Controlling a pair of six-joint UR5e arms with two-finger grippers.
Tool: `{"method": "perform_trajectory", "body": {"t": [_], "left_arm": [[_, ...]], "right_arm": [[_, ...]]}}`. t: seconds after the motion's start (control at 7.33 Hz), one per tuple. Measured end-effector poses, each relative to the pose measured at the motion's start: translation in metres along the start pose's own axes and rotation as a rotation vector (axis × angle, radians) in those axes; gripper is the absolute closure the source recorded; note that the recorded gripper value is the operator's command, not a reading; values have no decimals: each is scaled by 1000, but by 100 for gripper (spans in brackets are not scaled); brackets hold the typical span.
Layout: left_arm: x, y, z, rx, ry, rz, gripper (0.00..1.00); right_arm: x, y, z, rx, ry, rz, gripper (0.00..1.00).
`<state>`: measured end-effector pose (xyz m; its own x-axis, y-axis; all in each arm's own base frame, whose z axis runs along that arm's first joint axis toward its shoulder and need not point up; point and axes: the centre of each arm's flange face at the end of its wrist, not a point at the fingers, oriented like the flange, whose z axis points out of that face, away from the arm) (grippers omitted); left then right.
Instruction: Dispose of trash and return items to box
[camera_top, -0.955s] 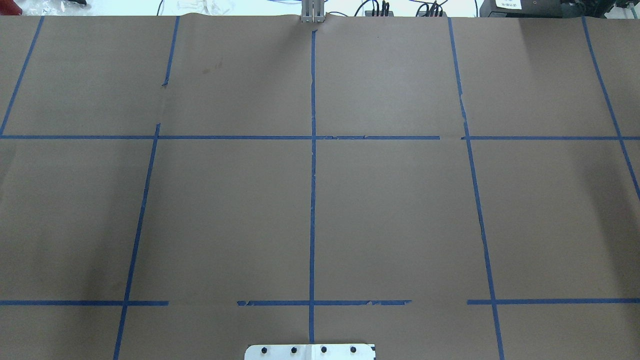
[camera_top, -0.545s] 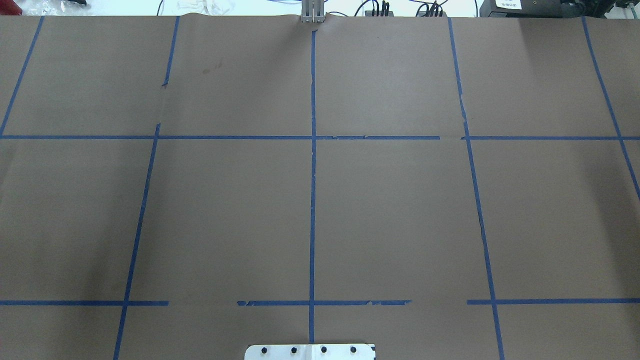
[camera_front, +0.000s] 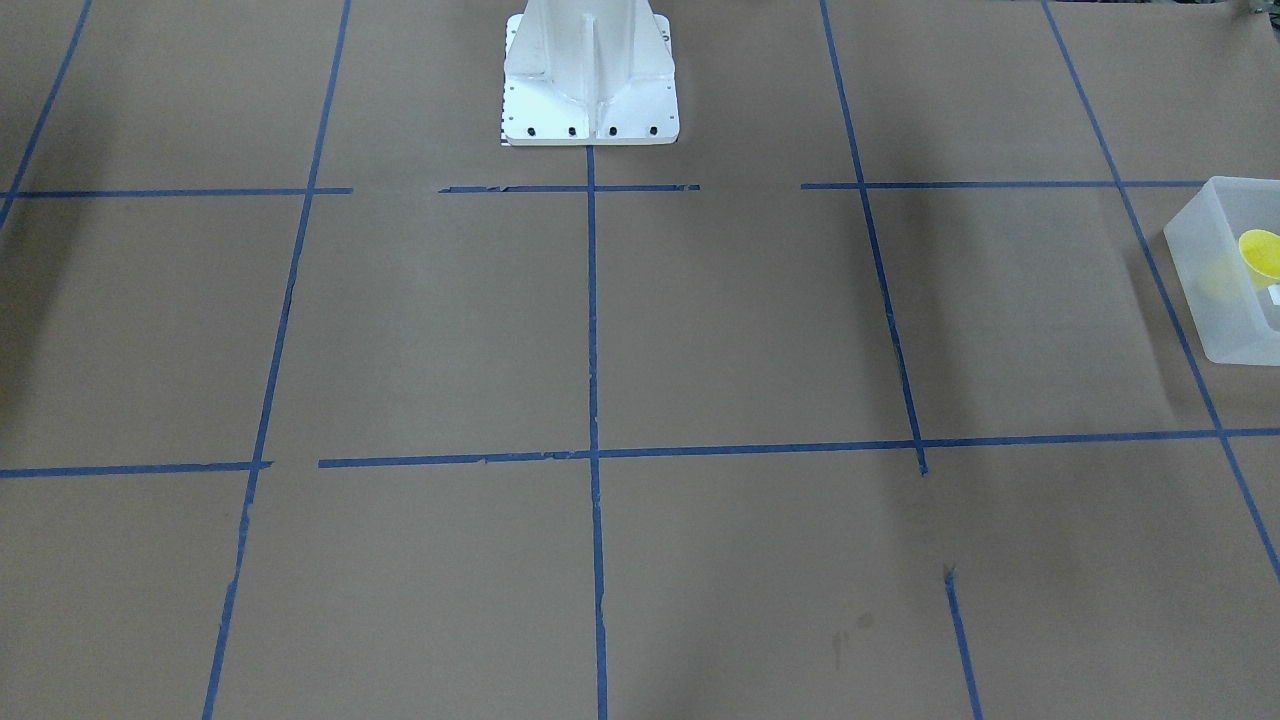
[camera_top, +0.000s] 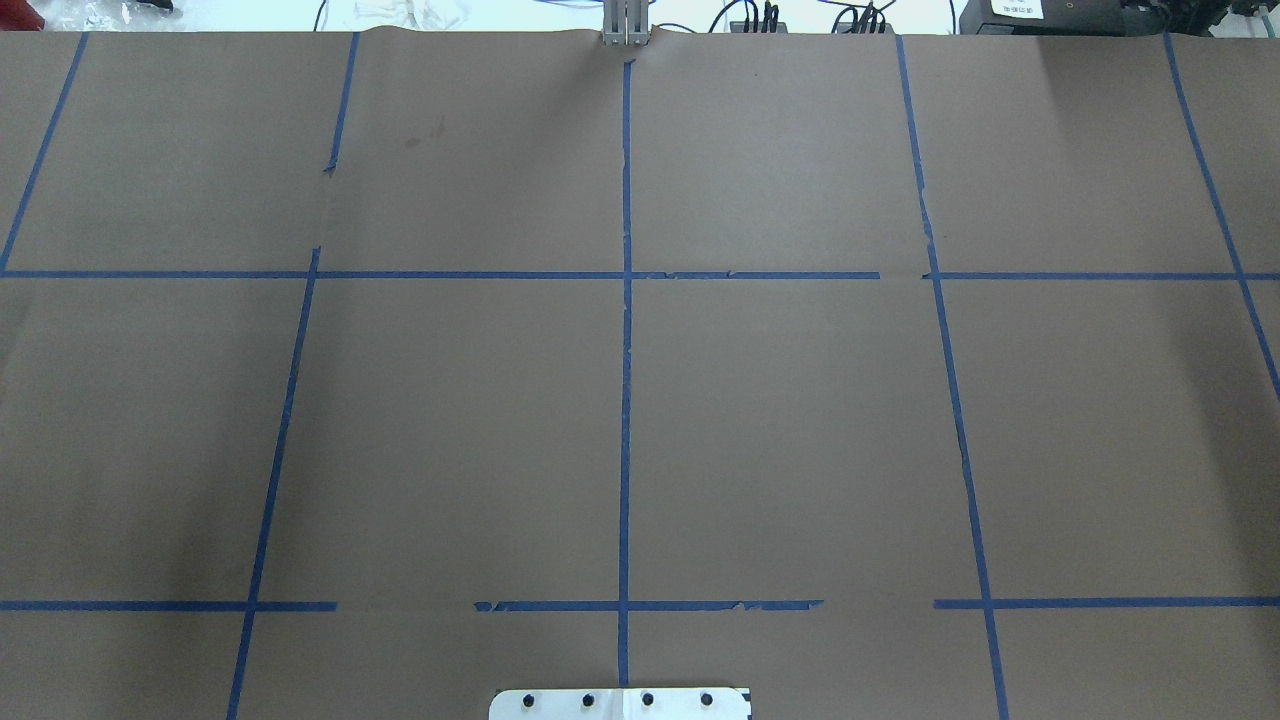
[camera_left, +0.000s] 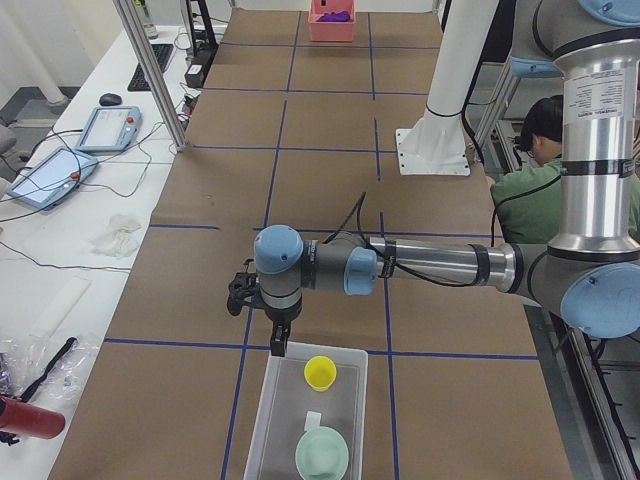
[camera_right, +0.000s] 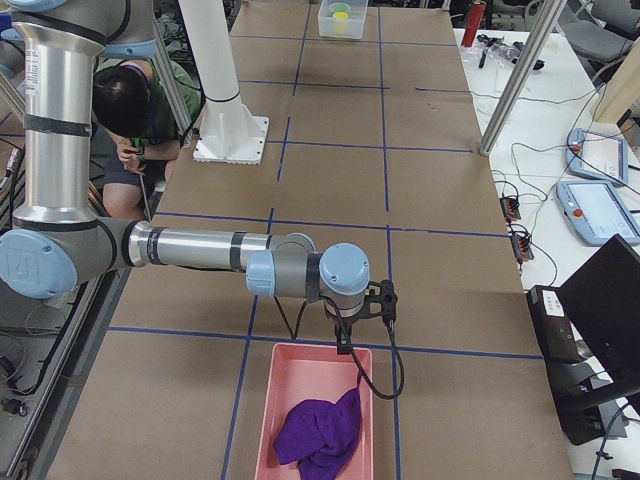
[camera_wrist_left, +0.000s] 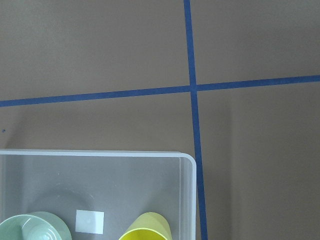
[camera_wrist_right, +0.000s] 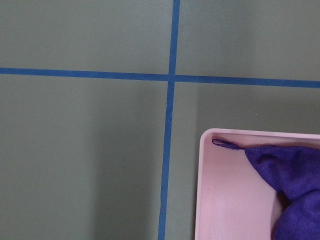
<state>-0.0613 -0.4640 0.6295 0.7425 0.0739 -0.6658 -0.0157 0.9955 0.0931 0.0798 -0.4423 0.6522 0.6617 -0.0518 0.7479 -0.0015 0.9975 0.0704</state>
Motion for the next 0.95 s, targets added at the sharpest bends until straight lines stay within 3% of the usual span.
{"method": "perform_trajectory", "body": {"t": [0.95], "left_arm": [[2, -1, -2, 6, 2, -1, 0]], "right_arm": [[2, -2, 1, 0, -5, 4, 0]]}}
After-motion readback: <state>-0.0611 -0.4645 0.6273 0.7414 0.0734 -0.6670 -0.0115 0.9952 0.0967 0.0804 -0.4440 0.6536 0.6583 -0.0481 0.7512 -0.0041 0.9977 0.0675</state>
